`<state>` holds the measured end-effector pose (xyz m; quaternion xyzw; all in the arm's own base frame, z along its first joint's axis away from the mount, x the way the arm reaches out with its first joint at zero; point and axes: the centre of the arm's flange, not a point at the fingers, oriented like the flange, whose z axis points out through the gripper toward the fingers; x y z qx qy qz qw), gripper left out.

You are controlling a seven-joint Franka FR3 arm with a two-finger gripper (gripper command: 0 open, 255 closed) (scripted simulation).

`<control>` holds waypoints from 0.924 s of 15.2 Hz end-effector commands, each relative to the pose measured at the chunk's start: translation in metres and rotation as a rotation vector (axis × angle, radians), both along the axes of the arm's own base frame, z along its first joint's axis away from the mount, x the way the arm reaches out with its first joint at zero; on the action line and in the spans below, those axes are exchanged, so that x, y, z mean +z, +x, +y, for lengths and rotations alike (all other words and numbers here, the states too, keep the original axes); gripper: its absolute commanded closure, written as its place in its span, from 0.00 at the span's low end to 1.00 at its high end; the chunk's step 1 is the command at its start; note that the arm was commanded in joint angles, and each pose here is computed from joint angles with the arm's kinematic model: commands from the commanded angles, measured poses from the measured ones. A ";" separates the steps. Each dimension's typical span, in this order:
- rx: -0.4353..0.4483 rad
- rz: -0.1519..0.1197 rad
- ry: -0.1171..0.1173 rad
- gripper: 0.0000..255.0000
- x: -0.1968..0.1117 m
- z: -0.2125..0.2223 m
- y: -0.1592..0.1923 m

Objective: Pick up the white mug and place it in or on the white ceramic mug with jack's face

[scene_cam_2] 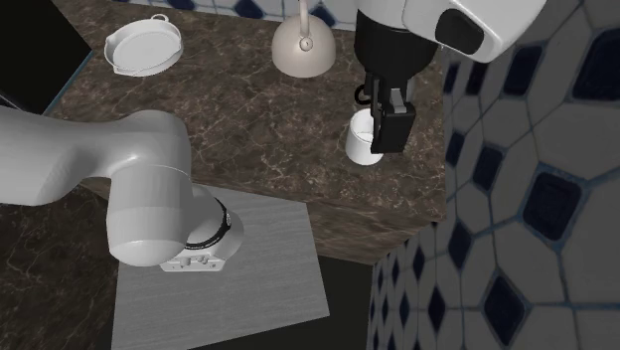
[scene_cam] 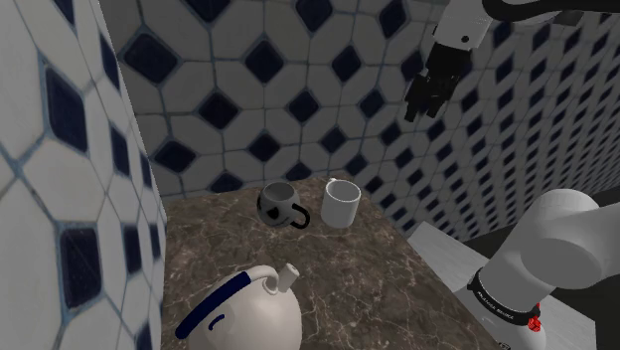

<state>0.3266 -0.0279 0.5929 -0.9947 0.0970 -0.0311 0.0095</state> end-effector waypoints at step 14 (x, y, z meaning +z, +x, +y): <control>-0.061 0.096 0.009 0.00 -0.148 0.066 0.068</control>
